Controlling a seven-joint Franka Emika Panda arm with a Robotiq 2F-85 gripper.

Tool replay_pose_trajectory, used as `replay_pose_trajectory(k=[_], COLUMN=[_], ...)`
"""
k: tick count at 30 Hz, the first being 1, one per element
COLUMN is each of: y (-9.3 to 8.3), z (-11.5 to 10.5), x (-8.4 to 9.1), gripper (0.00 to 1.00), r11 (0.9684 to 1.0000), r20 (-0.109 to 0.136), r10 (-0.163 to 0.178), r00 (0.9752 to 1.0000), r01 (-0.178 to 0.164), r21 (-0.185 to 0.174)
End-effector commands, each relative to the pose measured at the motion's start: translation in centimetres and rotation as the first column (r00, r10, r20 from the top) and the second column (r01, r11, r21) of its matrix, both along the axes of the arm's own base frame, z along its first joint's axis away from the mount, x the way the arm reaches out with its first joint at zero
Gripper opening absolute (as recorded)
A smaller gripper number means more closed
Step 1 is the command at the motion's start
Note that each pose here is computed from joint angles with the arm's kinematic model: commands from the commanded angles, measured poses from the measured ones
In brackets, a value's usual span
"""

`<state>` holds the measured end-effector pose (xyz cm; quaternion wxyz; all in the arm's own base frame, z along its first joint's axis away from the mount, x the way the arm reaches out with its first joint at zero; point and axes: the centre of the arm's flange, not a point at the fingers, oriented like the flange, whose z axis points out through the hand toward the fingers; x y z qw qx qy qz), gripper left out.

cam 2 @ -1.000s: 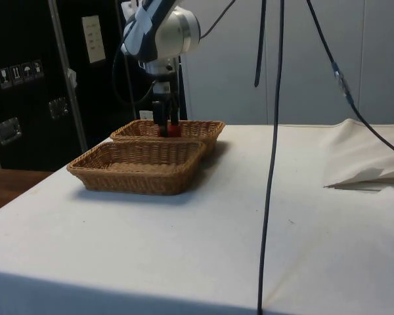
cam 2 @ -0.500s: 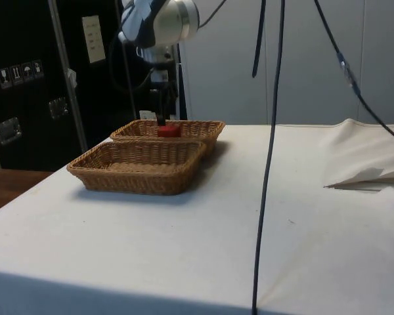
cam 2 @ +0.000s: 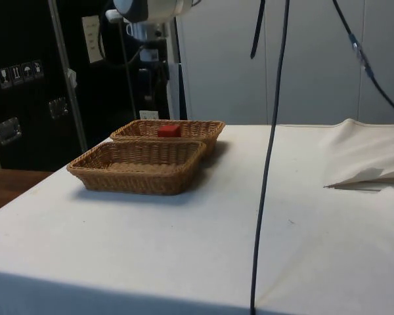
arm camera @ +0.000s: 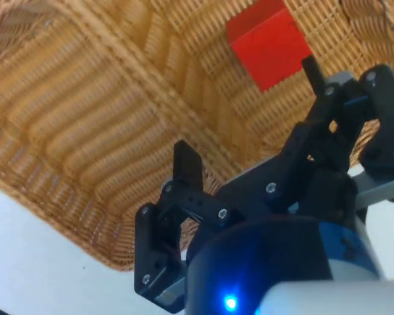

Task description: Pick up the red cube and place it into the right basket.

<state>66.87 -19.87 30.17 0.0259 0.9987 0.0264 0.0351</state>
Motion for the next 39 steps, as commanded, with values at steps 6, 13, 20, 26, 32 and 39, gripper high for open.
replay_pose_trajectory(k=[6,13,20,26,32,39], y=[2.1,4.3,6.2,8.6,10.1,11.9], z=[1.8,3.5,4.4,4.9,5.1,5.2], x=[0.3,0.8,1.3,1.6,1.8,2.2], gripper=[1.0,1.0,1.0,1.0,1.0,1.0], r11=[0.9999,0.9996,0.9988,0.9974,0.9959,0.9936], r20=[0.002,0.014,0.028,0.039,0.043,0.041], r10=[0.009,0.024,0.048,0.071,0.09,0.113], r00=[1.0,0.9996,0.9985,0.9967,0.995,0.9927], r01=[-0.009,-0.024,-0.048,-0.07,-0.089,-0.113], r21=[-0.011,-0.017,-0.015,-0.018,-0.018,-0.005])
